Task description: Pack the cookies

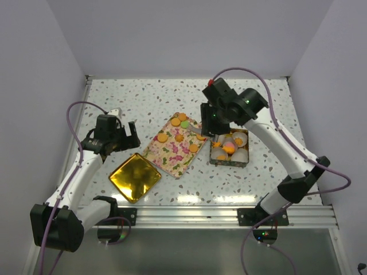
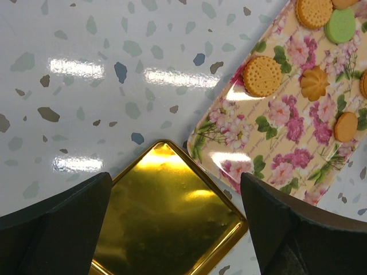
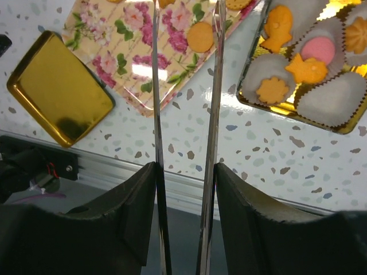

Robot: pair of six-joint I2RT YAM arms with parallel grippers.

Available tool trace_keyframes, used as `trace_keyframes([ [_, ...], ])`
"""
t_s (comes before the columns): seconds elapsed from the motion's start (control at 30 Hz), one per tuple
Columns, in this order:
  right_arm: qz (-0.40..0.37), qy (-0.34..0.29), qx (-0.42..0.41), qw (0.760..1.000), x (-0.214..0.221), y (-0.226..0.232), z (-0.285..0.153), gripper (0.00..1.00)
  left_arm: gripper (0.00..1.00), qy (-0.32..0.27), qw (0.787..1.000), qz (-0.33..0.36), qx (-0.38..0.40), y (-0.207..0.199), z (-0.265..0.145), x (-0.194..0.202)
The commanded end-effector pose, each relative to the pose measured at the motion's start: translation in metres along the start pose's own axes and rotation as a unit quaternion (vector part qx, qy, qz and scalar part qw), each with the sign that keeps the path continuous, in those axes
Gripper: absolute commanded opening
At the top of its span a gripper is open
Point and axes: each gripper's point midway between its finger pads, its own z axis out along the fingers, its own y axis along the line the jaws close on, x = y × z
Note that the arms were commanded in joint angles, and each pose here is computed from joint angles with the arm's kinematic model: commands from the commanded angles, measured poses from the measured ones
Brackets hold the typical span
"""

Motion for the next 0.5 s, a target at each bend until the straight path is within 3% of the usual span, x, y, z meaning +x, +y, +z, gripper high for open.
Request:
trace_keyframes([
  [0.0, -0.049, 0.036, 0.02, 0.998, 0.012, 0.016, 0.015, 0.48, 1.0, -0.027, 1.0, 0.01, 0.009, -0.004, -0.003, -0.011],
  [0.47, -0.106, 0.083, 0.064, 0.989, 0.006, 0.042, 0.081, 0.49, 1.0, -0.029, 1.0, 0.01, 0.007, -0.003, -0.003, -0.012],
])
